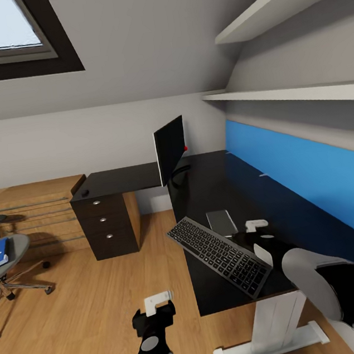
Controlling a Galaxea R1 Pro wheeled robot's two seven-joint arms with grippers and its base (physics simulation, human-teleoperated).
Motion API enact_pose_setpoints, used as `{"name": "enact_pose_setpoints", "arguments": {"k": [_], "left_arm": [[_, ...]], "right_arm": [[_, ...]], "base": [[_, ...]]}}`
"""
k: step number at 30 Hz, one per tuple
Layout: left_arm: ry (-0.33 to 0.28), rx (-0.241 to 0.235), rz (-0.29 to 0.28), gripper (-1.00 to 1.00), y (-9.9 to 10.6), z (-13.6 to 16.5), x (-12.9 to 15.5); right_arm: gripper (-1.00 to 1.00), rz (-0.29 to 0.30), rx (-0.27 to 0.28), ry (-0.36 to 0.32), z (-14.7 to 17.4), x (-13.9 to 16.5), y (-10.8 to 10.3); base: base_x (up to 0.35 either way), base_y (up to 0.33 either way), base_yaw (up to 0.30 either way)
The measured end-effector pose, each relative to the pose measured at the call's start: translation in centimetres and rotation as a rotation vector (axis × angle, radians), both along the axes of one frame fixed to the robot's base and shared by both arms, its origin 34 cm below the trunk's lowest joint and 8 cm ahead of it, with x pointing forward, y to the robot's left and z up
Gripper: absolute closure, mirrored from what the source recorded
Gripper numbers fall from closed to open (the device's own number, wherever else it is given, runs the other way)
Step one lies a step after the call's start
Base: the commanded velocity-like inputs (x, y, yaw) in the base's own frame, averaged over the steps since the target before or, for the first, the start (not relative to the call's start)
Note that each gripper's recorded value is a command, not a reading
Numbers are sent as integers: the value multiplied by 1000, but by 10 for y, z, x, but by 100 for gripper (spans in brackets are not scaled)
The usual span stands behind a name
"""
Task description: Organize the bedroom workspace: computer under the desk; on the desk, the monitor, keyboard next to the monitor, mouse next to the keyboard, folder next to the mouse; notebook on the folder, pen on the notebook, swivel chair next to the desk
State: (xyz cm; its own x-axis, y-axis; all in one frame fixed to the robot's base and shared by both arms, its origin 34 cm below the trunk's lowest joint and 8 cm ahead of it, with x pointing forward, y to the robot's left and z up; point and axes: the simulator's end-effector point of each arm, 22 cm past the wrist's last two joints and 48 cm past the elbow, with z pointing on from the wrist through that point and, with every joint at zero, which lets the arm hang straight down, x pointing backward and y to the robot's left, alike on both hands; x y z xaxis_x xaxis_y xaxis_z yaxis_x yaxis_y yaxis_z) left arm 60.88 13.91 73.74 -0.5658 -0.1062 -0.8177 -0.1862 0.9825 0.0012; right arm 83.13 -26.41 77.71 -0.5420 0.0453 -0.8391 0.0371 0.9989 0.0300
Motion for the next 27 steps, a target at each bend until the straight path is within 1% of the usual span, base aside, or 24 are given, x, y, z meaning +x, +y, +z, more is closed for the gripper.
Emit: {"name": "enact_pose_setpoints", "arguments": {"k": [11,13,18,27], "left_arm": [[-2,1,-12,-100,-4,-18,-2],[-2,1,-12,-100,-5,-22,-2],[-1,2,-12,-100,-4,-31,-3],[-1,2,-14,-100,-5,-31,-3]], "right_arm": [[-100,5,1,15,-29,-8,2],[-100,-2,9,10,-30,-7,2],[-100,2,6,-12,-31,-2,2],[-100,2,7,-13,-31,-2,2]], "base": [[0,0,0],[0,0,0],[0,0,0],[0,0,0]]}}
